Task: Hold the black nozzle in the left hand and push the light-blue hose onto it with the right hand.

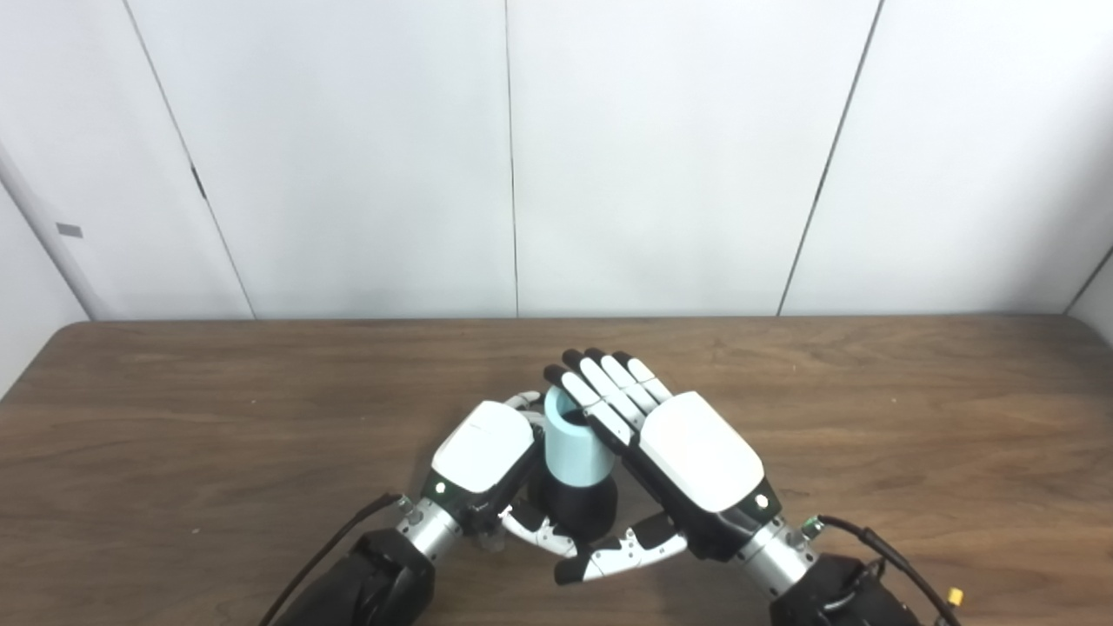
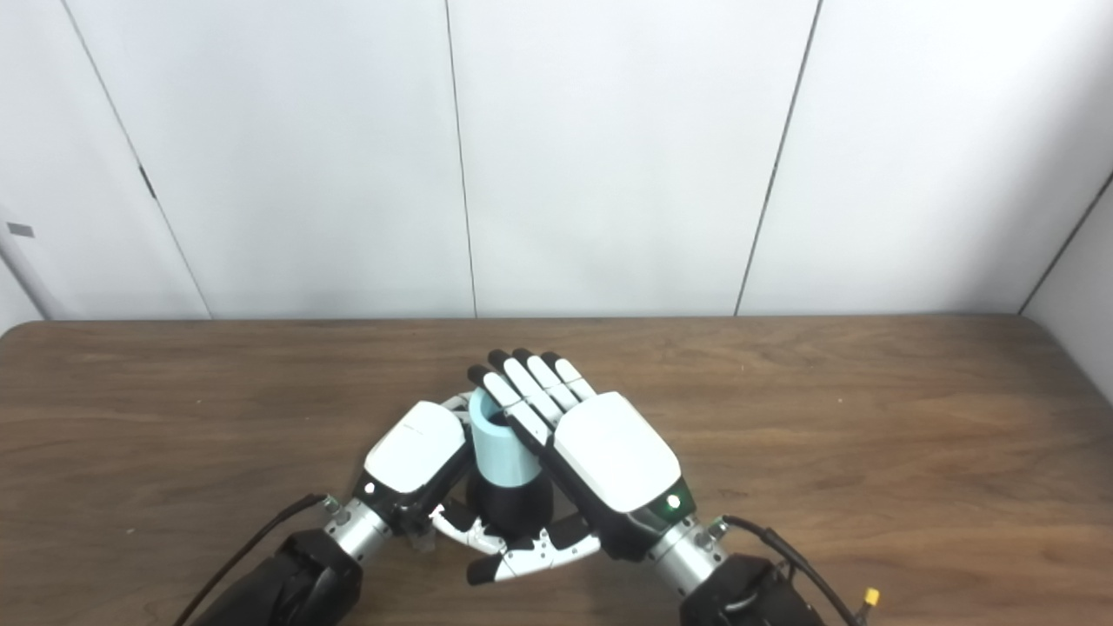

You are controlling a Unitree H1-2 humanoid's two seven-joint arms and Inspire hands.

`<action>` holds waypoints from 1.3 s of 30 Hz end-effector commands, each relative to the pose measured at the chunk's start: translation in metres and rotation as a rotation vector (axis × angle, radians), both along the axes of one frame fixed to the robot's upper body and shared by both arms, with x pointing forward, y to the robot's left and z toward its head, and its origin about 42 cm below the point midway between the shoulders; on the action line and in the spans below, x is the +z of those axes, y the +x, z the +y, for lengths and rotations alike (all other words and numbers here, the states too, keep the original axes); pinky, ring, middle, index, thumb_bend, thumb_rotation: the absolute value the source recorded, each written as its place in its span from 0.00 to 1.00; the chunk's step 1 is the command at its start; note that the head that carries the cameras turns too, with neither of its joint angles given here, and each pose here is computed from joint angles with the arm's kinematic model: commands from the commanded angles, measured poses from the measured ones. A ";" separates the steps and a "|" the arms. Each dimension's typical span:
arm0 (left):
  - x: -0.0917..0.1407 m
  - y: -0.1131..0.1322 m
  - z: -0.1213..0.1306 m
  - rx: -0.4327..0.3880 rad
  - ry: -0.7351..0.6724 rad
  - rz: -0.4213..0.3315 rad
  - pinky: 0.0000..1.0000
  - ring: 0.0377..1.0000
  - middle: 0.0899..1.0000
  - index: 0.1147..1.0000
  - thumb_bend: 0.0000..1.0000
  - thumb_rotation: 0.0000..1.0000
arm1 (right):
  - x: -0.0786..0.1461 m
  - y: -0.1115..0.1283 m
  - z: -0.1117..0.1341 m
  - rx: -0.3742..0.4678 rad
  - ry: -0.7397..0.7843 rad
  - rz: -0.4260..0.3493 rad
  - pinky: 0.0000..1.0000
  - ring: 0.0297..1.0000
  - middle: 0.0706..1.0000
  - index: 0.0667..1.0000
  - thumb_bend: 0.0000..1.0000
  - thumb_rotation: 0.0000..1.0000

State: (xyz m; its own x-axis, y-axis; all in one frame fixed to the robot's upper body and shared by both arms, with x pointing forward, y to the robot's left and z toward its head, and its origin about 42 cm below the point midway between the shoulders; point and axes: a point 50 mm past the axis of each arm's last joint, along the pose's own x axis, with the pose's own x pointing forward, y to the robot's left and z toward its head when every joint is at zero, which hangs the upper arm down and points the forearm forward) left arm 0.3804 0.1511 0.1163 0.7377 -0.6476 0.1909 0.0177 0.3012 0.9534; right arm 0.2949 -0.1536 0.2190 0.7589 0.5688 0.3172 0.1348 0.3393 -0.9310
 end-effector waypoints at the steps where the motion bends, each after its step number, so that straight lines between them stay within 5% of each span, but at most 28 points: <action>1: -0.039 -0.021 0.007 0.008 0.102 0.096 0.82 0.51 0.42 0.43 0.52 0.00 | 0.002 0.008 0.003 -0.012 -0.004 -0.004 1.00 1.00 1.00 1.00 0.90 0.89; 13: -0.040 -0.021 0.008 0.010 0.090 0.106 0.82 0.51 0.44 0.41 0.52 0.00 | 0.023 0.007 -0.001 -0.028 0.116 -0.086 1.00 1.00 1.00 1.00 0.91 0.86; 21: -0.041 -0.021 0.012 0.015 0.086 0.111 0.83 0.50 0.43 0.42 0.52 0.00 | 0.018 0.004 -0.014 -0.041 0.261 -0.218 1.00 1.00 1.00 1.00 0.89 0.81; 30: -0.041 -0.020 0.014 0.025 0.093 0.114 0.84 0.50 0.42 0.42 0.52 0.00 | 0.001 0.015 -0.044 -0.119 0.355 -0.273 1.00 1.00 1.00 1.00 0.92 0.98; 35: -0.040 -0.018 0.016 0.031 0.088 0.118 0.84 0.50 0.43 0.42 0.52 0.00 | 0.001 0.009 -0.043 -0.128 0.586 -0.191 1.00 1.00 1.00 1.00 0.90 0.91; 39: -0.040 -0.018 0.019 0.039 0.087 0.124 0.85 0.51 0.42 0.43 0.52 0.00 | -0.038 0.013 -0.057 -0.126 0.875 -0.023 1.00 1.00 1.00 0.99 0.82 0.81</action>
State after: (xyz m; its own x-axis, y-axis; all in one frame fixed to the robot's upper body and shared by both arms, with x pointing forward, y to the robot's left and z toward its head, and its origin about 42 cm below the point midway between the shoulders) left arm 0.3825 0.1517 0.1172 0.7443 -0.6388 0.1949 0.0108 0.3033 0.9528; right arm 0.3050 -0.1977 0.1859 0.7918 0.0801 0.6055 0.2475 0.8642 -0.4380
